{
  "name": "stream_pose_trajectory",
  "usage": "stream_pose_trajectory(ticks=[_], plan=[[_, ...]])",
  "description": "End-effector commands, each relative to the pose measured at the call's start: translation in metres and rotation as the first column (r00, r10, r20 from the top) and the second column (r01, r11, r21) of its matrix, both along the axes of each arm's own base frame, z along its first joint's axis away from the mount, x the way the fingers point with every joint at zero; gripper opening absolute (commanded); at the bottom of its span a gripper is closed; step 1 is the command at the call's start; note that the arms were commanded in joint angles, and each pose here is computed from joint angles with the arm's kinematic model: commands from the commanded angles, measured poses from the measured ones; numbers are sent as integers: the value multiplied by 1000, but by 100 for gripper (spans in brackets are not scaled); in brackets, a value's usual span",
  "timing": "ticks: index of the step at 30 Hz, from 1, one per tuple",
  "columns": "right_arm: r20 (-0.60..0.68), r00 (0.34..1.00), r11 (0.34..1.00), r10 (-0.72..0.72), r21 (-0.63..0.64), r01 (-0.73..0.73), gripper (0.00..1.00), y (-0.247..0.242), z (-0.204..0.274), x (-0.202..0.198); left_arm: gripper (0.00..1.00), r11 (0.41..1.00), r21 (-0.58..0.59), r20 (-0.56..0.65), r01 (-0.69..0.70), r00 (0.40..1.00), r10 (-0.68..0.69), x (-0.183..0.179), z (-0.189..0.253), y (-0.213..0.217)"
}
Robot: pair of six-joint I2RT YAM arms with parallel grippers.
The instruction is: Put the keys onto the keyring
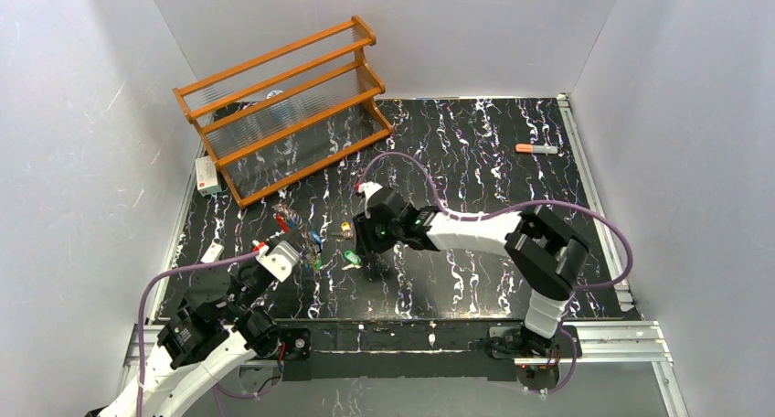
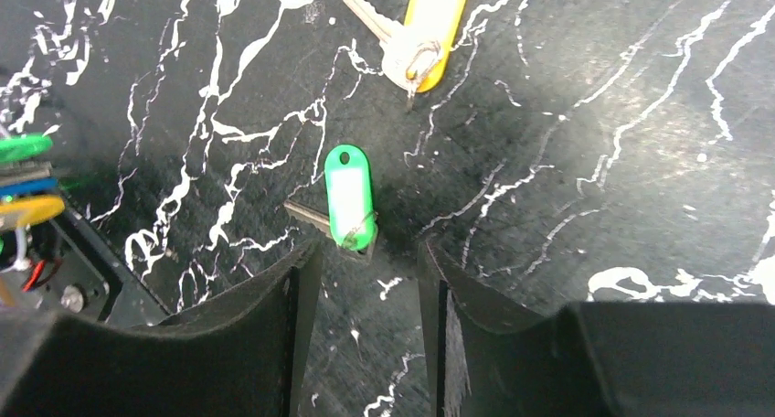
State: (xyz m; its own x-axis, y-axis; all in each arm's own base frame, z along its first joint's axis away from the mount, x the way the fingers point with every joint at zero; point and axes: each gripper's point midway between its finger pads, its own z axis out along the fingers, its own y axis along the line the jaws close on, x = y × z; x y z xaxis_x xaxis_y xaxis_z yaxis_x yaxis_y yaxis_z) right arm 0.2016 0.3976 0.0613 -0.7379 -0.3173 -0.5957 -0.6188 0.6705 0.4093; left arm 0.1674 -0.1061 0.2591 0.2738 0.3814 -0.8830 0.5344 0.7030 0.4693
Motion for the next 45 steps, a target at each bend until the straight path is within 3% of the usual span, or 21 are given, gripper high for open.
stream_pose_trajectory(ticks=[1, 10, 19, 28, 37, 45], plan=[[55, 995, 988, -82, -128, 89, 50, 4, -11, 6, 0, 999, -29, 20, -18, 1000, 19, -3, 14, 8], [88, 993, 977, -83, -190, 98, 42, 13, -20, 5, 0, 999, -40, 8, -2, 1000, 3, -4, 11, 4], [69, 995, 986, -66, -146, 75, 1, 14, -12, -4, 0, 999, -40, 5, -9, 1000, 9, -4, 9, 5], [131, 988, 992, -84, -82, 95, 1, 1, 16, 3, 0, 999, -32, -21, 24, 999, -24, -3, 1, -5], [123, 983, 991, -134, 11, 134, 1, -48, 40, 41, 0, 992, -19, -136, 125, 982, -127, 5, -28, -44], [345, 928, 982, -138, -77, 175, 1, -103, 62, 66, 0, 968, -133, -233, 215, 942, -241, 19, -52, -98]])
